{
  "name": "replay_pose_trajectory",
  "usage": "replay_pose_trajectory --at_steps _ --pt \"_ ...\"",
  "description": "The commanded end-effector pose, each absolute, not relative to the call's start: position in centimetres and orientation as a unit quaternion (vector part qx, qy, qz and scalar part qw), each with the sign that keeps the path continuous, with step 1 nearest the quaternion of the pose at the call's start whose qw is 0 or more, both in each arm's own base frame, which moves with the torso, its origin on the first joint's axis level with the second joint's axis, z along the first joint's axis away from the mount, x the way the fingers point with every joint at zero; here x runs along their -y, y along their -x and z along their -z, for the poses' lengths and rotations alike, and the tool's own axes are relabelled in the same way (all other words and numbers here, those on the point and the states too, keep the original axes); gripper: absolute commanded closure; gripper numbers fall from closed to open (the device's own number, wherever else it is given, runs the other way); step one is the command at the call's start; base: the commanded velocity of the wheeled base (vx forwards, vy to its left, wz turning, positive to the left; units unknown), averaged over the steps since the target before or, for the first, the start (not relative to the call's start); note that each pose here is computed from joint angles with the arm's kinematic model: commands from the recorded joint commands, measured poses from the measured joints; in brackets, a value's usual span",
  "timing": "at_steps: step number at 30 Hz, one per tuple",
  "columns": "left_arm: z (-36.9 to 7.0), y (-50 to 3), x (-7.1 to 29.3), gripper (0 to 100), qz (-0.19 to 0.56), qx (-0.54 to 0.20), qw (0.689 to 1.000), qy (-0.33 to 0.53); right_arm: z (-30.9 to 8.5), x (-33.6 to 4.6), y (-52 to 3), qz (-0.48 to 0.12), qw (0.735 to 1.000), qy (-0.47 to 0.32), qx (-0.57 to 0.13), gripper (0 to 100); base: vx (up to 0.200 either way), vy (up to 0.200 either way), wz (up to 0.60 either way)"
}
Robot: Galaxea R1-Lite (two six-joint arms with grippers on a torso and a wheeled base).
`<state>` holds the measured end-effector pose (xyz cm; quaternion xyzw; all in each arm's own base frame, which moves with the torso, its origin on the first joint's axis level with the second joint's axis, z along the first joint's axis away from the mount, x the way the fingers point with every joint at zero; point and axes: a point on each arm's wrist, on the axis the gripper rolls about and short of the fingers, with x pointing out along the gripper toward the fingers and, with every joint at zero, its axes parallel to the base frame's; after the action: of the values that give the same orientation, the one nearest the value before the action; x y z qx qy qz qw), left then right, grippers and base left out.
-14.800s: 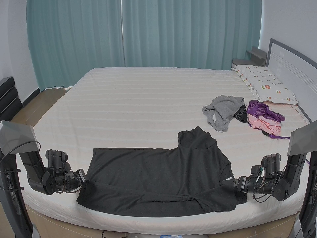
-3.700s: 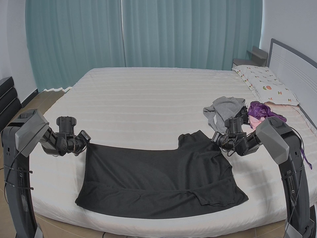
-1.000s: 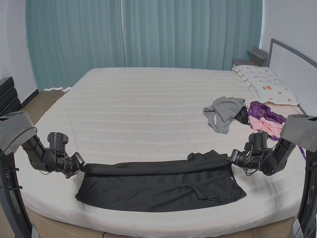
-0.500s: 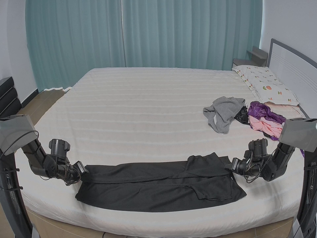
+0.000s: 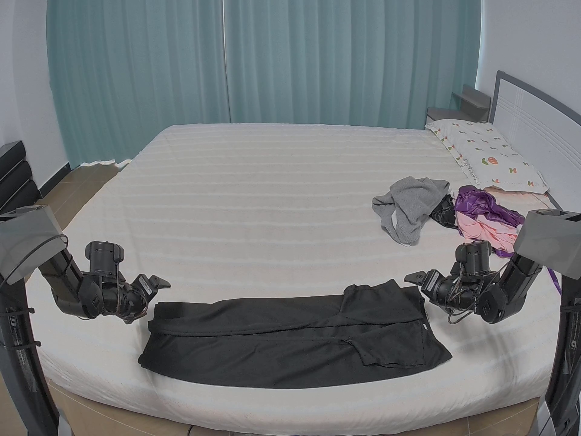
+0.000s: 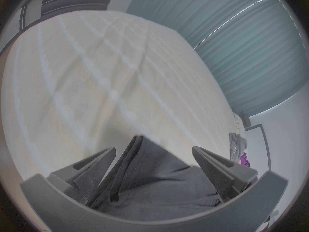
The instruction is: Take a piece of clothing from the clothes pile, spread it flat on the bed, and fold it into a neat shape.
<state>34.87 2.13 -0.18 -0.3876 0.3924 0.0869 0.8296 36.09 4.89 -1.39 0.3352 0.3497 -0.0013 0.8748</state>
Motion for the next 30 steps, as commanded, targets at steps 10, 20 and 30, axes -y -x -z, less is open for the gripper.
replay_pose_trajectory --at_steps 10,20,30 --pt "3.6 -36.1 -0.8 0 -0.084 -0.353 0.872 0.33 3.9 -4.5 -37.4 0.023 0.871 -0.338 -0.356 0 0.0 0.0 0.0" --pt "4.0 -36.1 -0.5 100 -0.076 -0.357 0.877 0.313 3.8 -5.1 -37.4 0.015 0.87 -0.338 -0.357 0 0.0 0.0 0.0" --pt "3.7 -36.8 -0.7 100 -0.096 -0.318 0.877 0.347 3.8 -5.1 -37.3 0.021 0.868 -0.345 -0.357 0 0.0 0.0 0.0"
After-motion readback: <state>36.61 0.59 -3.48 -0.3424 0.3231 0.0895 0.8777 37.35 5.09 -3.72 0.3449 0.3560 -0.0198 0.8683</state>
